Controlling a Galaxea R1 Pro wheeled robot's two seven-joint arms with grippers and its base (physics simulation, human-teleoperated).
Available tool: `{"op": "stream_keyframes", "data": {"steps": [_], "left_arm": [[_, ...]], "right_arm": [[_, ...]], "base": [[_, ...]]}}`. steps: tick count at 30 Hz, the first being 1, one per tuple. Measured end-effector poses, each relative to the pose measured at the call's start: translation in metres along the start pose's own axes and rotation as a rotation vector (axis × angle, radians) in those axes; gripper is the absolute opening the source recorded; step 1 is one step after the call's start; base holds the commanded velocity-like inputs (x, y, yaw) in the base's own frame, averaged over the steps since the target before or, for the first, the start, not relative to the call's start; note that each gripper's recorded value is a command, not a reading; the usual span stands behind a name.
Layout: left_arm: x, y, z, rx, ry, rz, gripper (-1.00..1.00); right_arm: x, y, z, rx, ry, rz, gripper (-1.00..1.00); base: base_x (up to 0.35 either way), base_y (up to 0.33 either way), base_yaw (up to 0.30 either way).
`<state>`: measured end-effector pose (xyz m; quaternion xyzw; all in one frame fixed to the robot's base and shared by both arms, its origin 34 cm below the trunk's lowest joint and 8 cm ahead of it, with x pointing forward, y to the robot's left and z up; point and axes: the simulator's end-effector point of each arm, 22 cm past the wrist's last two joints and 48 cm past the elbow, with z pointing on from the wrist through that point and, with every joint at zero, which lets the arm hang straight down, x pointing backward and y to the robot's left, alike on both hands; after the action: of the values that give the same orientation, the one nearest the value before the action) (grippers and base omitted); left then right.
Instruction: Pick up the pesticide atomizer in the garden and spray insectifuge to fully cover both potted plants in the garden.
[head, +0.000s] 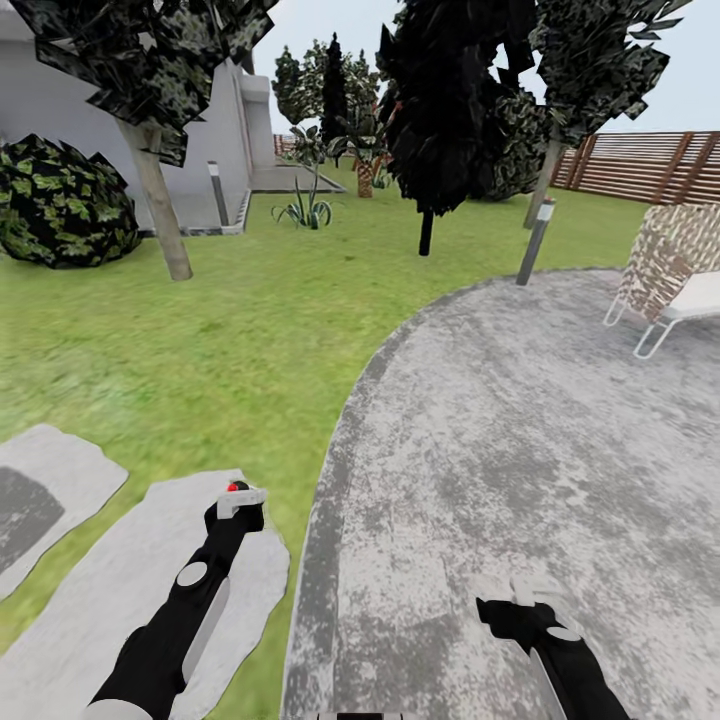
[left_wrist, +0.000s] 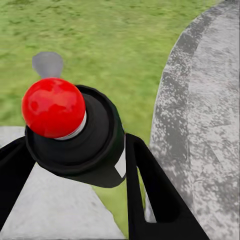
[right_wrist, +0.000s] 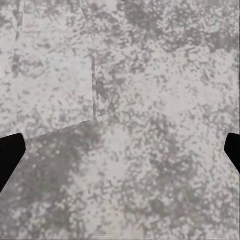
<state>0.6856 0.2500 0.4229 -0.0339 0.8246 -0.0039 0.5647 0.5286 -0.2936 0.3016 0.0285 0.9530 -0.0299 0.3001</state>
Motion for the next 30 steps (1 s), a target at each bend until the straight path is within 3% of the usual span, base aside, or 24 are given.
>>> {"op": "stream_keyframes", "data": {"steps": [20, 30], "left_arm": [[0.0002, -0.0001, 0.0000, 0.000, 0.001, -0.001, -1.00], [-0.0001, 0.0000, -0.0001, 0.000, 0.000, -0.001, -1.00]], "right_arm": [[0.0005, -0.0006, 0.0001, 0.003, 0.001, -0.002, 1.00], [0.0004, -0.0005, 0.0000, 0.003, 0.001, -0.003, 1.00]], "base": [[0.006, 0.002, 0.259], [0.162, 0.182, 0.259]]}}
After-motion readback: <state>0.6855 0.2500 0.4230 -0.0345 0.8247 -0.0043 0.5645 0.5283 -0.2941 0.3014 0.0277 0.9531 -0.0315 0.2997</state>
